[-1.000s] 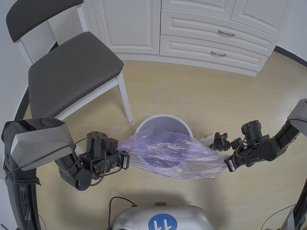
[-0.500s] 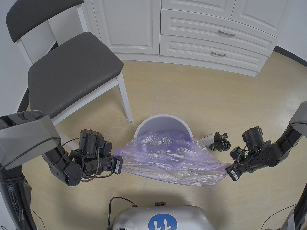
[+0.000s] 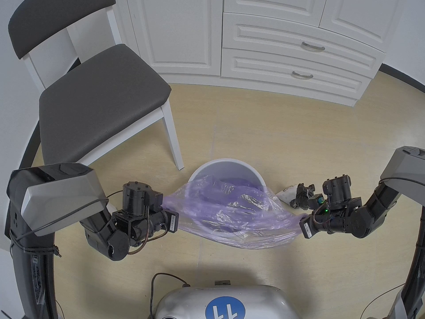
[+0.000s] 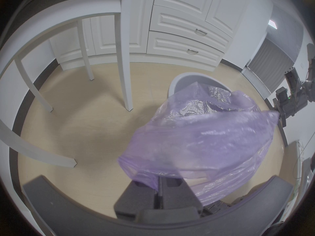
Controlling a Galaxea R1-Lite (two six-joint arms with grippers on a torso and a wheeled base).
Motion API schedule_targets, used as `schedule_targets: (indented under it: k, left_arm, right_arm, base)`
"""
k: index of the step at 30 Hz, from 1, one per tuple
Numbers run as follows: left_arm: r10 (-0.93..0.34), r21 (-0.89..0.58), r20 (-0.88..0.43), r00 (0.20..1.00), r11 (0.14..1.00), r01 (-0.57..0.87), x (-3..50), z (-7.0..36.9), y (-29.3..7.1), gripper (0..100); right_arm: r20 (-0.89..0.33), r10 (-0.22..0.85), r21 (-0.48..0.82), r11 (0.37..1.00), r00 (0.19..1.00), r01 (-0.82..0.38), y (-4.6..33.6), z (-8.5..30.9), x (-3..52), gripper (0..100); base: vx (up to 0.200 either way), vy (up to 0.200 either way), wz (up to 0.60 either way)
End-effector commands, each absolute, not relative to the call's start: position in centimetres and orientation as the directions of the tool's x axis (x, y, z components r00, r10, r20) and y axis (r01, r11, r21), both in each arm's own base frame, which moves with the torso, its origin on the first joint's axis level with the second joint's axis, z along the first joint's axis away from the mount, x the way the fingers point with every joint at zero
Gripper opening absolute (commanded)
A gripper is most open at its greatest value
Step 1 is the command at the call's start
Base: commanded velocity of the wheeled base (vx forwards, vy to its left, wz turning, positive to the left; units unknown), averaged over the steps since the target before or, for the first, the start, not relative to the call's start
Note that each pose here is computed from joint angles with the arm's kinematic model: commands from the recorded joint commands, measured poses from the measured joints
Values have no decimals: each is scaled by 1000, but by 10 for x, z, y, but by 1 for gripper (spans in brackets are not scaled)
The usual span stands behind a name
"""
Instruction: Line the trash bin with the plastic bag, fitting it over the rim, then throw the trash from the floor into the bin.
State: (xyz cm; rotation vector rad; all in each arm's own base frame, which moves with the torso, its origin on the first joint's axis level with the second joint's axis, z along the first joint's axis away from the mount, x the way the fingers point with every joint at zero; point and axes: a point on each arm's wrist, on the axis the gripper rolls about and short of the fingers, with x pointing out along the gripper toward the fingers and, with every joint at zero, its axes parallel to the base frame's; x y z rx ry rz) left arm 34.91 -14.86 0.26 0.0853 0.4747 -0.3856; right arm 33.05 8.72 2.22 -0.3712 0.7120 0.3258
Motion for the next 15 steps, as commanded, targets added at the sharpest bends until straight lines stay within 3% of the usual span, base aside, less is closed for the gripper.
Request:
schedule_targets:
  k: [1,14,15]
  left_arm:
    - [-327,-22,-422,846,936,350,354,8,-148,0]
    - [-321,-26,-387,864,941,338,350,27,-137,0]
    - [-323,-25,-395,860,940,341,349,25,-138,0]
  right_arm:
    - [-639,176,-201,902,749,-383,90,14,332,0]
    - [-567,186,-211,909,803,-359,88,20,335,0]
    - [-567,190,-208,908,802,-363,88,20,334,100]
  base:
    - [0,0,0]
    - [0,0,0]
    - [0,0,0]
